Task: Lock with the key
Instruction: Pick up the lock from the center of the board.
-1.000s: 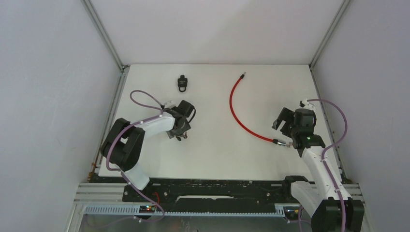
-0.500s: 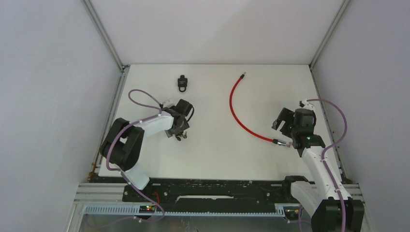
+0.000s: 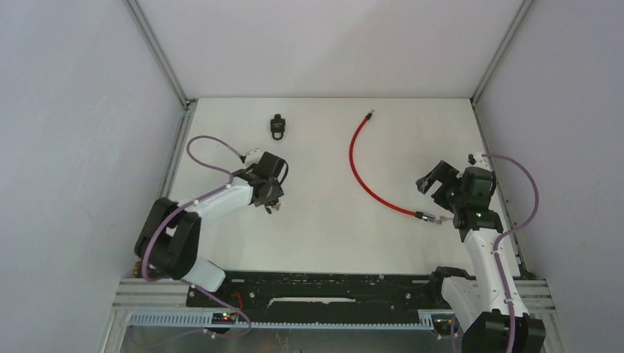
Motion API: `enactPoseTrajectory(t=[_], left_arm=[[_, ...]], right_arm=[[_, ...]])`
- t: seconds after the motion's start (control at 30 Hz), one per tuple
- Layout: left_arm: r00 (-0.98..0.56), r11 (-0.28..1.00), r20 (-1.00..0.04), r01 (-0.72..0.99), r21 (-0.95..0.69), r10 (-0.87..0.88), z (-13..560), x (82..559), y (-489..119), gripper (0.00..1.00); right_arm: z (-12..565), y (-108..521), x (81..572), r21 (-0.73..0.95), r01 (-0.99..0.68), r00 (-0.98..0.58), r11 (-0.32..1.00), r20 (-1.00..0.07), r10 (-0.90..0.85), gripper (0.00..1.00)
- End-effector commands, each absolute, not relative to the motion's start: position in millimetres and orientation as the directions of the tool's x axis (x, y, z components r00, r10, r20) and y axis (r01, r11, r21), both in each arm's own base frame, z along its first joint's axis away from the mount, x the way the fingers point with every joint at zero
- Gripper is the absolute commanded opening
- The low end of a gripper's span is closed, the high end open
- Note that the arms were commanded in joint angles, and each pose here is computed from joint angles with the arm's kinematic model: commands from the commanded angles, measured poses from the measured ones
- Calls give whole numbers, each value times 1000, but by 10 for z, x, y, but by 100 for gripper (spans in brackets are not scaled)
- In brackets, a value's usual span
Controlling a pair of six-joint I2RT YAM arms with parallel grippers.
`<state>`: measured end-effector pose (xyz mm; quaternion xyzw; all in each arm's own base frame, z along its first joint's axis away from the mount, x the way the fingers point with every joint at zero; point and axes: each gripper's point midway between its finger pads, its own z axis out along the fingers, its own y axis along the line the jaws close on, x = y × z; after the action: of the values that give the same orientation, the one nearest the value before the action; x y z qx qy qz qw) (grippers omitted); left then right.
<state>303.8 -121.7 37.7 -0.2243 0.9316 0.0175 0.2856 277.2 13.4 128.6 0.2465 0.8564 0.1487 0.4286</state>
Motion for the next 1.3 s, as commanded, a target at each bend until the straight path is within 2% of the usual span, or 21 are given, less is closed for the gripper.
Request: enactPoseTrajectory(t=[0.0,0.2,0.37,0.57,0.9,1.27], left_arm=[[-660,917,-637,-303,-260,-398,942,3181,-1353,0],[-566,882,-689,-168,-441,-453,1549,3027,-1432,0],[-463,810,-727,32,-586,-507,2149,2802,-1544,0],[-407,758,-723,105,-644,-558,2504,2562,-1491,0],[-427,570,-611,236,-787,-667,2927,2263,-1747,0],[-489,318,-436,308,-897,-755,3230,2026,-2151,0]], right_arm=[[1660,419,2834,624,131,-502,771,-629,594,99],[2011,739,2878,688,-34,-496,725,-641,586,99],[2301,1418,2833,617,-226,-511,754,-734,448,99],[2613,2217,2606,544,-430,-455,721,-820,347,99],[3043,3145,2047,530,-623,-363,576,-847,387,95],[3130,3378,1900,579,-634,-383,512,-811,443,86]])
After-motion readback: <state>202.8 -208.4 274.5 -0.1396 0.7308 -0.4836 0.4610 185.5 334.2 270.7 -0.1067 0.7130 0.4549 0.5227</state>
